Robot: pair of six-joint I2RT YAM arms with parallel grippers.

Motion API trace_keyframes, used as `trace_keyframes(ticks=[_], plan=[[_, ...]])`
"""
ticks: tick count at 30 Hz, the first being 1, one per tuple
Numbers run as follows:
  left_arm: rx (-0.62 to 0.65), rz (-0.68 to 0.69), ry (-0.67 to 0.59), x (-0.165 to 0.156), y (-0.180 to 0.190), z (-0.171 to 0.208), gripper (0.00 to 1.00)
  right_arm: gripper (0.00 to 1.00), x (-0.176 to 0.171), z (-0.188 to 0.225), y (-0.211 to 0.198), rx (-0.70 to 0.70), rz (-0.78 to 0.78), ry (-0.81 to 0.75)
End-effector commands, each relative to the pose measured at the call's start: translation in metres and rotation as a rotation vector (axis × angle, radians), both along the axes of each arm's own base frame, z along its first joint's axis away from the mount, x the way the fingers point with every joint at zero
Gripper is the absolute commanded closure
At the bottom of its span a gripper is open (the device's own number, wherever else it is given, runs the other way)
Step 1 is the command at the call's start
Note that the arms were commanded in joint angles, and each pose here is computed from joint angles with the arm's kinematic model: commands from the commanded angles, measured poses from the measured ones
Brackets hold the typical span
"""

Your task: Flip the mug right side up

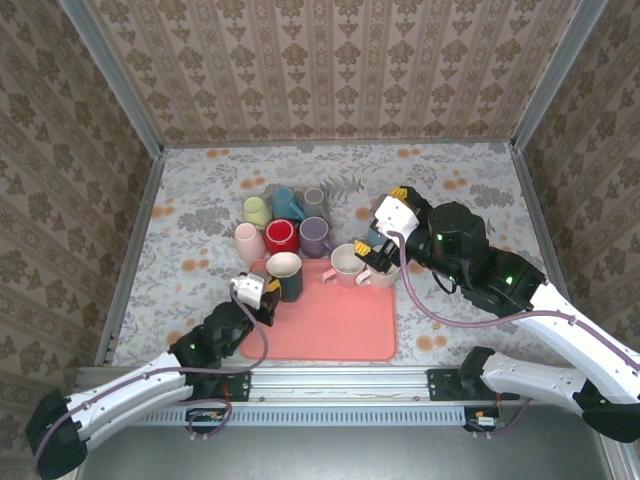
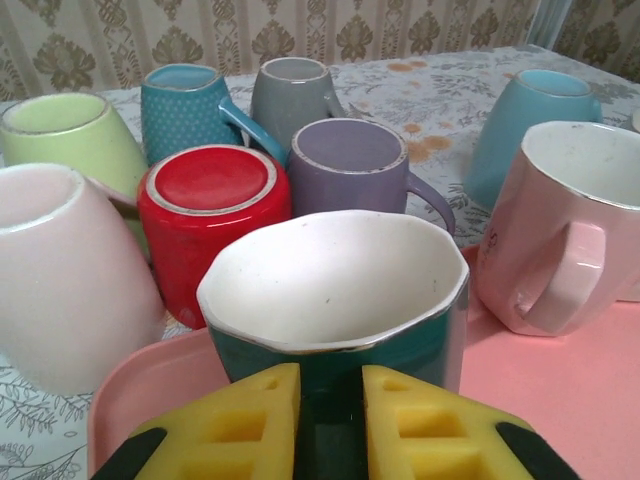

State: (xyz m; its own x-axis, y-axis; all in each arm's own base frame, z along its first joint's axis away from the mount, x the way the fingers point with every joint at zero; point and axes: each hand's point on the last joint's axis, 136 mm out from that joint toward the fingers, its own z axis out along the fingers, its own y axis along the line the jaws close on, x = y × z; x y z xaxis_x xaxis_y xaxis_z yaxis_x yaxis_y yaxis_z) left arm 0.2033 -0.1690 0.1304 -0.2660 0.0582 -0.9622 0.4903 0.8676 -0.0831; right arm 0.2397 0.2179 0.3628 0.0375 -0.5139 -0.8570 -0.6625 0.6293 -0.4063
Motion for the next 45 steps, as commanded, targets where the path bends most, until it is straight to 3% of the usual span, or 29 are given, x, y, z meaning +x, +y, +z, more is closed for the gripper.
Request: trace_keyframes(ticks=[1, 7, 11, 21, 26, 32, 39, 45], plan=[[0.013, 0.011, 0.078, -0.001, 0.005, -0.005, 0.83, 0.0, -0.005, 0.016, -0.005, 0.014, 0.008, -0.027], [0.005, -0.026, 0.169, -0.004, 0.001, -0.008, 0.8, 0.0, -0.007, 0.016, -0.007, 0.01, 0.01, -0.028], [0.004, -0.05, 0.201, -0.006, -0.002, -0.009, 0.67, 0.0, -0.007, 0.017, -0.008, 0.01, 0.011, -0.031], [-0.005, -0.03, 0.315, -0.011, 0.0, -0.016, 0.74, 0.0, -0.008, 0.021, -0.008, 0.007, 0.015, -0.037], [0.019, -0.035, 0.376, -0.017, 0.002, -0.019, 0.71, 0.0, -0.01, 0.023, -0.01, 0.005, 0.014, -0.04], [0.067, -0.057, 0.451, -0.024, -0.001, -0.028, 0.59, 0.0, -0.01, 0.022, -0.012, 0.003, 0.013, -0.043], [0.086, -0.023, 0.509, -0.028, 0.006, -0.035, 0.6, 0.0, -0.011, 0.021, -0.013, -0.002, 0.011, -0.046], [0.112, -0.049, 0.528, -0.027, 0.001, -0.037, 0.78, 0.0, -0.011, 0.021, -0.013, 0.001, 0.01, -0.048]])
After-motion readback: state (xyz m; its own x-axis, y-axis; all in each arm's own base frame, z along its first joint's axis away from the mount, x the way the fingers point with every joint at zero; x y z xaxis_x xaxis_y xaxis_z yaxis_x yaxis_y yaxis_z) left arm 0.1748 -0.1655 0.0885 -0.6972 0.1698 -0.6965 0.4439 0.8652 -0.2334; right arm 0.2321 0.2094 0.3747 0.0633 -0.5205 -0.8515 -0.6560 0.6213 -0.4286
